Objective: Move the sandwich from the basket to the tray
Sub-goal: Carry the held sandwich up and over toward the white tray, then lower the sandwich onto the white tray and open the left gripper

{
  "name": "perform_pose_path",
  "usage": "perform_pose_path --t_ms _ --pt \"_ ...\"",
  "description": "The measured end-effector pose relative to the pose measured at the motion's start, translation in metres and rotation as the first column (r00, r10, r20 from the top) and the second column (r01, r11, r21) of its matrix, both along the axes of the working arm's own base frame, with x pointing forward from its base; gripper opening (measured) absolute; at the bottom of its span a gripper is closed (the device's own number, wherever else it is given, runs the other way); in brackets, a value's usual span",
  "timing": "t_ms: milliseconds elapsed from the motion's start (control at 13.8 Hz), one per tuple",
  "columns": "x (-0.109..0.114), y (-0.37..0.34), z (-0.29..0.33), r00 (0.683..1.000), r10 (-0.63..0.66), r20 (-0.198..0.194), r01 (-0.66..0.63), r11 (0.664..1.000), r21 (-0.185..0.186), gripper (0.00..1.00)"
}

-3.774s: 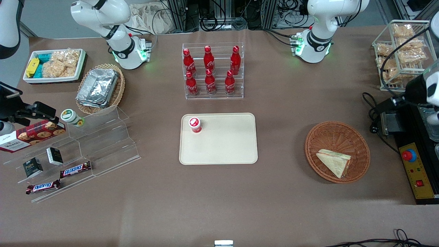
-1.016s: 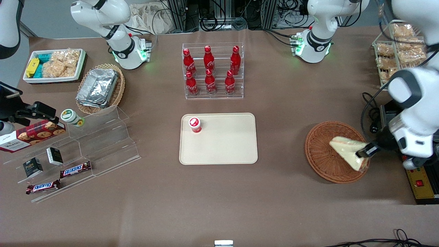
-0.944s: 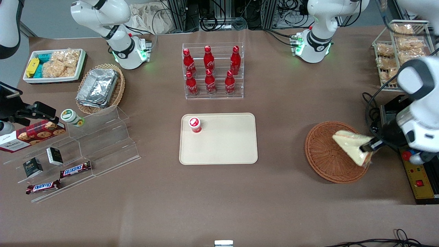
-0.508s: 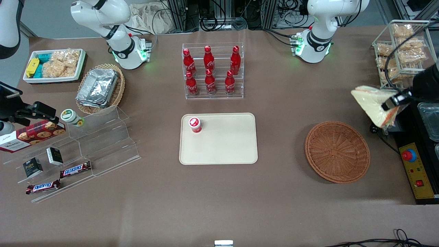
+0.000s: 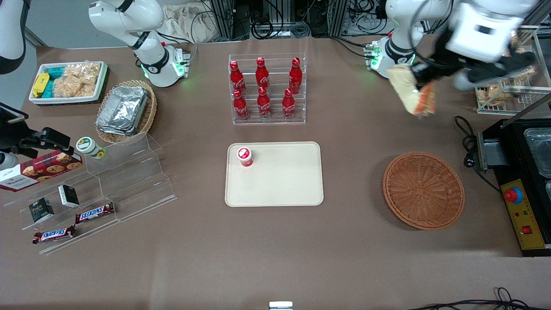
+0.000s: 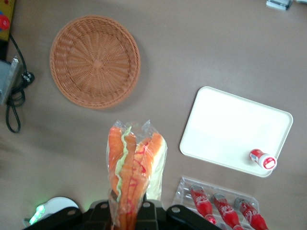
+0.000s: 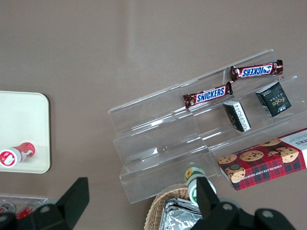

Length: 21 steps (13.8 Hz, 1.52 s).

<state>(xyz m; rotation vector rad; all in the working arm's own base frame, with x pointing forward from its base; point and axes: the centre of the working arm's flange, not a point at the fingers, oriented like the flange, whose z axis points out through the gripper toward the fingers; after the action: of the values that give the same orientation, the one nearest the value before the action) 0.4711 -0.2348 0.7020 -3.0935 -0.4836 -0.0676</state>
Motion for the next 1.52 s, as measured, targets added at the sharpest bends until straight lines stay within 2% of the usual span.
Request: perform_pose_path --t_ms 145,290,581,798,1089,1306,1524 --pt "-0.015 -0.051 -0.020 1.000 0.006 -0.003 -0.006 0.999 0.040 0.16" --pt "-0.010 -0.095 -0.060 0.999 0.047 0.026 -0.049 0.997 0.067 0.16" --pt "0.013 -0.152 -0.171 0.998 0.063 0.030 -0.064 0.996 0.054 0.16" --pt "0.027 -0.170 -0.245 1.000 0.004 0.025 -0.005 0.999 0.045 0.16" --pt "0.026 -0.208 -0.350 0.995 -0.091 0.040 0.086 0.989 0.117 0.16" --pt "0.025 -0.215 -0.425 0.988 -0.153 0.008 0.150 0.975 0.163 0.16" --pt "0.029 -0.213 -0.468 0.984 -0.179 -0.020 0.180 0.967 0.182 0.16"
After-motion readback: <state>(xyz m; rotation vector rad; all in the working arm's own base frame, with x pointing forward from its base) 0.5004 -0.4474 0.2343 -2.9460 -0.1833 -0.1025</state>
